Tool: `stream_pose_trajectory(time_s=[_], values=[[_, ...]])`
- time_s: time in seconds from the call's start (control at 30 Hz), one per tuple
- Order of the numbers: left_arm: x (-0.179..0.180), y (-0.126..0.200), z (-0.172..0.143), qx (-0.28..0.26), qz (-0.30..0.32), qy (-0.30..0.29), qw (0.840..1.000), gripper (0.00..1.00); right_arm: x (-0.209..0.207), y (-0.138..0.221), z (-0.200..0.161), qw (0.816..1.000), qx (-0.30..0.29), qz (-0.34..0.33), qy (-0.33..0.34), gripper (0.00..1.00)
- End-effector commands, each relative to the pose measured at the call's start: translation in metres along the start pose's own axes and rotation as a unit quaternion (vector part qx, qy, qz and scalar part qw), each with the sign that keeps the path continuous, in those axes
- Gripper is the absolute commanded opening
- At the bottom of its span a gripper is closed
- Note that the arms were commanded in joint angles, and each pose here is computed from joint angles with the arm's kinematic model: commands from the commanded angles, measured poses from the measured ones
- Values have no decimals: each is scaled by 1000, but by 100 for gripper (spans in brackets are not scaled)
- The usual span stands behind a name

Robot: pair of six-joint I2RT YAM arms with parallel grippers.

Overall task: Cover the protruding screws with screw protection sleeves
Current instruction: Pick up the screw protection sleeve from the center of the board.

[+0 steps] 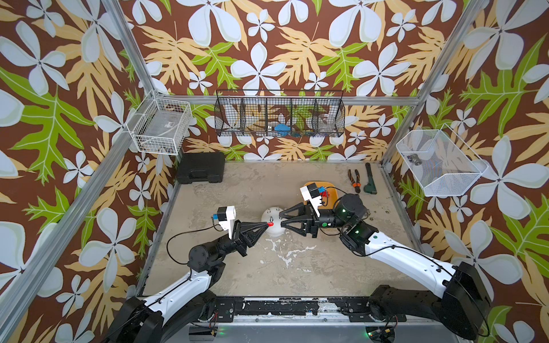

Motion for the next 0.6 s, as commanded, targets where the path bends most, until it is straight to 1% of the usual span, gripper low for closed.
stream_pose_trajectory(time_s=[0.0, 0.33, 0.43, 0.57], values=[[-5, 1, 2, -3, -13, -10, 1000, 0, -3, -3, 2, 1000, 2, -6, 2, 45], [-5, 2, 0, 0, -14, -10, 1000, 0, 4, -17, -4, 1000, 26, 12, 5, 44], [-6, 2, 0, -1, -15, -12, 1000, 0, 2, -19, -7, 999, 35, 6, 6, 40], [-4, 2, -2, 2, -12, -10, 1000, 0, 3, -19, -6, 999, 33, 8, 9, 38]])
Point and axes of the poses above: each gripper's point midway between its finger pads, its own y axis back along the fingers, its own x axis along the line the jaws close on, z = x × y, the point moved 4 cm from there along y, back along the fingers, and after that the axes turned 6 degrees about -y, right-handed, at the moved point
